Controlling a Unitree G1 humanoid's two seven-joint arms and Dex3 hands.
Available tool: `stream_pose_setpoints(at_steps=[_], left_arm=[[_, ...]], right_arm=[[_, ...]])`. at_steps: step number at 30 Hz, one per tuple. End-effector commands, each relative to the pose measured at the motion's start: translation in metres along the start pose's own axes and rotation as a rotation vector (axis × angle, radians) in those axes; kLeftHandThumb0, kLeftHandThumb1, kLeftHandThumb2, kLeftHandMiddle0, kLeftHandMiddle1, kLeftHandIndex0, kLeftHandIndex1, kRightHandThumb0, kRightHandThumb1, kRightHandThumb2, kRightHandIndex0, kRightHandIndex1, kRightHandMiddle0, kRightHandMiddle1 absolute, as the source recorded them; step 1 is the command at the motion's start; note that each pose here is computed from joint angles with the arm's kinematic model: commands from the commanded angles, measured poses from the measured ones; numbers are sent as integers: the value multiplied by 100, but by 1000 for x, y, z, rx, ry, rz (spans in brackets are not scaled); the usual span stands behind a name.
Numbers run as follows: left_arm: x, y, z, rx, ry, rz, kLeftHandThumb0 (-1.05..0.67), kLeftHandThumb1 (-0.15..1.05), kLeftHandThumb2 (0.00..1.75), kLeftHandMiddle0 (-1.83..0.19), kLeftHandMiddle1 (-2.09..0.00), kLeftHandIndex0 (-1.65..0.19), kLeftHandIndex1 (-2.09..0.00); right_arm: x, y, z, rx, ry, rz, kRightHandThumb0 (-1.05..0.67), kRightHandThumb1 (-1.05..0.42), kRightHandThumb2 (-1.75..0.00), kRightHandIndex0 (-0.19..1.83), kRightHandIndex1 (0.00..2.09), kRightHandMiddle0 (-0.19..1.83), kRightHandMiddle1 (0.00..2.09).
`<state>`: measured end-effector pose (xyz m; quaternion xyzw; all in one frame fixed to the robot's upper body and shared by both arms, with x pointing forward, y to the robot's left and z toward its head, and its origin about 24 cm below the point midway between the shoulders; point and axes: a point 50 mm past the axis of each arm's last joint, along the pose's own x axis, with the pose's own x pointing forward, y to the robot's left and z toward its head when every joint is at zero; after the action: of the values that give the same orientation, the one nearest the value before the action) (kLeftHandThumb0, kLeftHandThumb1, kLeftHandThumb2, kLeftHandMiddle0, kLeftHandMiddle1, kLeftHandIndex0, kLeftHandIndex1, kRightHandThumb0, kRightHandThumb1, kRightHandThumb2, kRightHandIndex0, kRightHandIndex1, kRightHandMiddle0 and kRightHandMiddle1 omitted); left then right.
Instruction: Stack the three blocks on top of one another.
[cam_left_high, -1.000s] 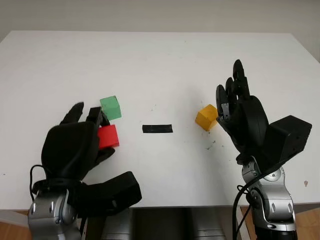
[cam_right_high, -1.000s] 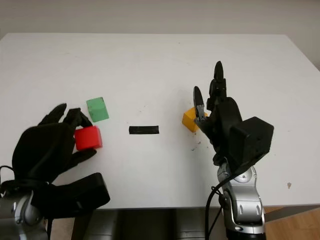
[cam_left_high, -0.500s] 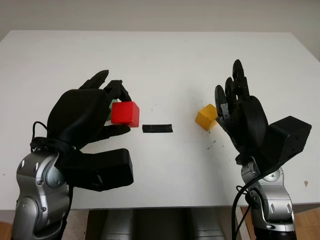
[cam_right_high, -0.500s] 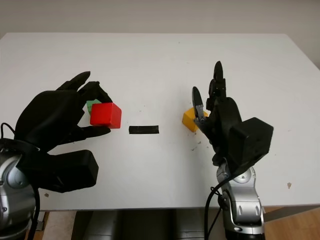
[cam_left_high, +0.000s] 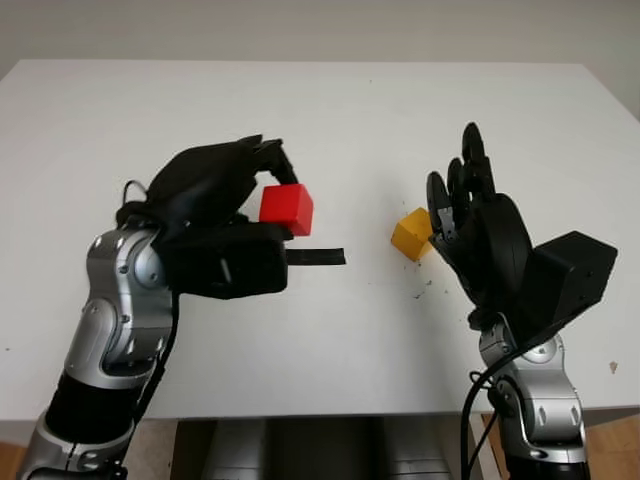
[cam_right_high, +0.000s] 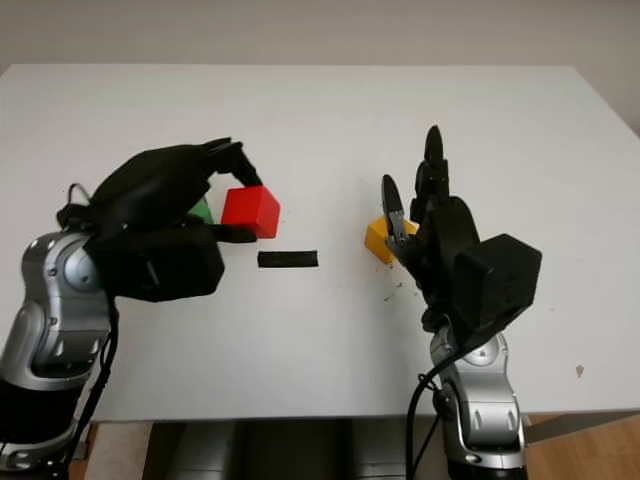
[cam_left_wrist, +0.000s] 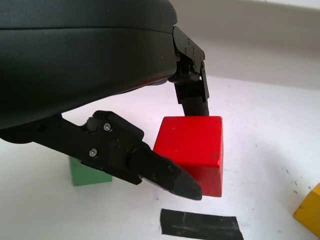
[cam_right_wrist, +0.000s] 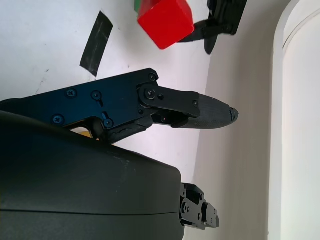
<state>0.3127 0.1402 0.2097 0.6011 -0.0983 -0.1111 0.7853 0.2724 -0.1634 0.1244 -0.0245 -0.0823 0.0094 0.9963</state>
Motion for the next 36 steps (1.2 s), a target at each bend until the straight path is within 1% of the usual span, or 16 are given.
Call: stream_pose_setpoints(at_steps=[1, 4, 6, 7, 10, 12, 14, 15, 17, 20, 25, 26, 29, 30, 33, 36], left_arm=[[9, 0, 8, 19, -11, -8, -38, 98, 5, -18, -5, -34, -164], [16, -5, 16, 33, -10, -30, -34, 99, 6, -19, -6, -31, -160], [17, -9, 20, 41, -8, -37, -31, 99, 6, -20, -6, -31, -163], [17, -10, 21, 46, -6, -40, -30, 100, 6, -21, -6, -28, -170], [16, -15, 25, 102, 2, -39, -29, 102, 6, -24, -7, -23, -179], [15, -19, 28, 131, 11, -42, -27, 103, 6, -25, -6, -22, -180], [13, -23, 30, 153, 24, -51, -25, 103, 6, -24, -6, -25, -173], [12, -24, 30, 162, 29, -53, -25, 103, 6, -24, -6, -26, -172], [10, -26, 31, 179, 35, -52, -25, 104, 6, -25, -6, -23, -178], [9, -28, 32, 198, 39, -59, -26, 105, 8, -25, -6, -20, -183], [9, -30, 35, 230, 41, -93, -26, 105, 9, -24, -5, -21, -196], [9, -30, 35, 239, 39, -91, -26, 105, 9, -24, -5, -21, -197], [10, -31, 34, 253, 38, -86, -28, 105, 10, -26, -6, -20, -208], [10, -32, 34, 251, 40, -87, -28, 105, 10, -27, -6, -21, -209], [11, -34, 33, 240, 39, -84, -29, 105, 10, -27, -6, -17, -202], [11, -37, 33, 232, 32, -88, -29, 105, 11, -28, -6, -19, -203]], right_arm=[[1, 2, 3, 4, -12, 4, -64, -105, -53, -19, 2, -18, 5], [2, 4, 4, 7, -12, 4, -63, -105, -53, -19, 1, -19, 5], [2, 5, 4, 1, -9, 0, -64, -105, -53, -19, 2, -18, 5], [2, 6, 4, -1, -9, -1, -64, -105, -53, -19, 2, -18, 5], [2, 8, 4, 0, -5, -5, -64, -105, -53, -19, 3, -18, 6], [2, 8, 4, 0, -4, -7, -65, -105, -52, -19, 3, -17, 6], [2, 9, 3, 2, -2, -6, -65, -105, -52, -19, 3, -18, 5], [2, 9, 3, 1, -2, -6, -65, -105, -52, -19, 3, -18, 5], [3, 10, 3, 3, -3, -7, -65, -105, -52, -19, 3, -18, 5], [3, 12, 2, 4, 0, -8, -66, -105, -52, -19, 3, -18, 5], [3, 13, 3, 4, -4, -13, -66, -105, -51, -19, 3, -17, 5], [3, 12, 3, 4, -4, -13, -66, -105, -51, -19, 3, -17, 5], [3, 12, 2, -3, -3, -13, -65, -105, -52, -19, 3, -17, 5], [3, 12, 2, -4, -4, -14, -65, -105, -52, -19, 3, -17, 5], [3, 13, 2, 1, -7, -16, -67, -105, -52, -19, 3, -17, 5], [3, 12, 2, -3, -13, -15, -66, -105, -52, -19, 2, -18, 5]])
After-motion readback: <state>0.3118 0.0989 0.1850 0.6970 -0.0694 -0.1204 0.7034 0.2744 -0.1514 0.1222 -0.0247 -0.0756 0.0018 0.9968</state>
